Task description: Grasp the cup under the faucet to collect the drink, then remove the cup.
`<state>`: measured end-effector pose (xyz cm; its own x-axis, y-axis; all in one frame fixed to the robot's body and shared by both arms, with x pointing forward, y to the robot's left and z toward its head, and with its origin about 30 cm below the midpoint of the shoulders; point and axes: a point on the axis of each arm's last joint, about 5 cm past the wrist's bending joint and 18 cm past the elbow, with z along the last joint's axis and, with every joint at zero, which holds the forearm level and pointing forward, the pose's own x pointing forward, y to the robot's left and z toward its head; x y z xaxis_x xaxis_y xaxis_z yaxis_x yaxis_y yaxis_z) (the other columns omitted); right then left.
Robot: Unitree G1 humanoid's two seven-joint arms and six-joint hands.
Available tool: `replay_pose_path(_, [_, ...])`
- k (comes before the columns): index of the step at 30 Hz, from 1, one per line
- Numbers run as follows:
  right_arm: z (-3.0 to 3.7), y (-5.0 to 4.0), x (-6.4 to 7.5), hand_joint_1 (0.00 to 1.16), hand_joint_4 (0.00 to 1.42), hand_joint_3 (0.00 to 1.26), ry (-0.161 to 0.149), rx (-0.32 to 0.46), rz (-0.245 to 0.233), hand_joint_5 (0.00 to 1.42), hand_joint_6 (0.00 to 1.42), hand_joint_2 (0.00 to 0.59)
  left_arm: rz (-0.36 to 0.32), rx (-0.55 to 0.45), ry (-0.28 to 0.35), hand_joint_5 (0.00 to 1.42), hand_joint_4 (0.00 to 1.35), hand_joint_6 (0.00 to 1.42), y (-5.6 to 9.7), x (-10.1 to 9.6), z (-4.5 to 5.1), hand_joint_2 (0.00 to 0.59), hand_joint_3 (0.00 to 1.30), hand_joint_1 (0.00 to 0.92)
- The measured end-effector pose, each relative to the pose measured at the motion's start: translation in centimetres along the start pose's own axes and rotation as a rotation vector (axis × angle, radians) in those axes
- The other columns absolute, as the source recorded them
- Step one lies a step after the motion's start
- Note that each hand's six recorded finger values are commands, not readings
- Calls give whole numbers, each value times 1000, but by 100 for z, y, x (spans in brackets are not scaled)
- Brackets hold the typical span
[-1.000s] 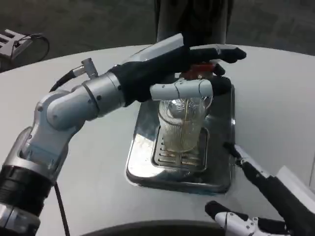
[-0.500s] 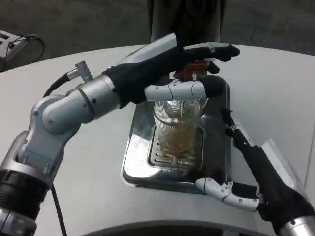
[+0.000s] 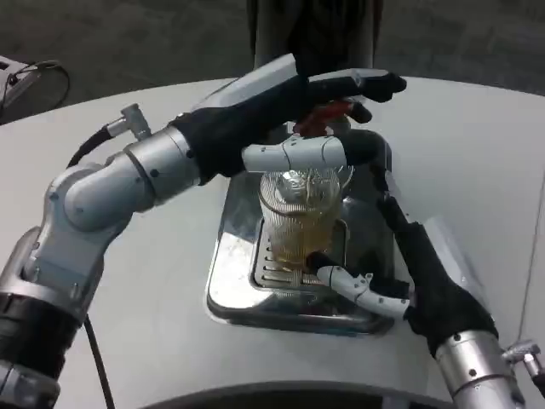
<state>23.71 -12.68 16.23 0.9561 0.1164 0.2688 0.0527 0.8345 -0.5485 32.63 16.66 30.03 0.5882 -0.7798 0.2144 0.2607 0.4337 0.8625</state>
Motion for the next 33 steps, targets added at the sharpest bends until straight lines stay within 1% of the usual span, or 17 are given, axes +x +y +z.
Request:
replay_pose_path(1, [-18,14,16,669,24,0,10,2,0,86,96,220,1,0,0,238,159,232,2,-2,-2,14,178,0])
replay_pose_path(3, [-37,29,32,671,24,0,19,5,-3,86,96,218,3,0,0,241,160,232,5,-6,-4,14,178,0])
replay_pose_path(6, [-46,51,52,673,24,0,16,7,-13,86,96,216,7,4,1,245,160,232,18,-21,-10,13,178,0])
replay_pose_path(8, [-41,65,59,675,26,0,13,11,-16,86,96,215,10,3,2,249,168,224,23,-27,-15,12,178,0])
replay_pose_path(10, [-26,75,78,675,29,0,6,16,-21,86,96,215,11,5,3,250,170,221,30,-35,-17,12,178,0])
replay_pose_path(13, [11,90,130,683,33,0,-22,27,-21,94,96,208,13,7,5,250,171,220,39,-45,-21,11,178,0])
replay_pose_path(17, [20,117,139,687,37,0,-27,27,-12,97,103,205,15,7,4,250,171,218,45,-50,-21,11,178,0])
replay_pose_path(22, [69,123,176,687,42,0,-51,29,-12,97,107,207,15,11,5,251,171,217,63,-64,-20,11,178,0])
replay_pose_path(25, [76,137,191,685,43,0,-52,32,-7,97,108,210,15,14,5,251,171,217,72,-72,-17,11,178,0])
replay_pose_path(31, [141,214,305,682,45,0,-62,49,11,102,110,212,13,23,5,251,171,217,97,-95,0,11,182,0])
replay_pose_path(33, [149,224,317,682,45,0,-63,53,15,104,110,212,10,26,4,251,171,217,102,-98,5,11,184,0])
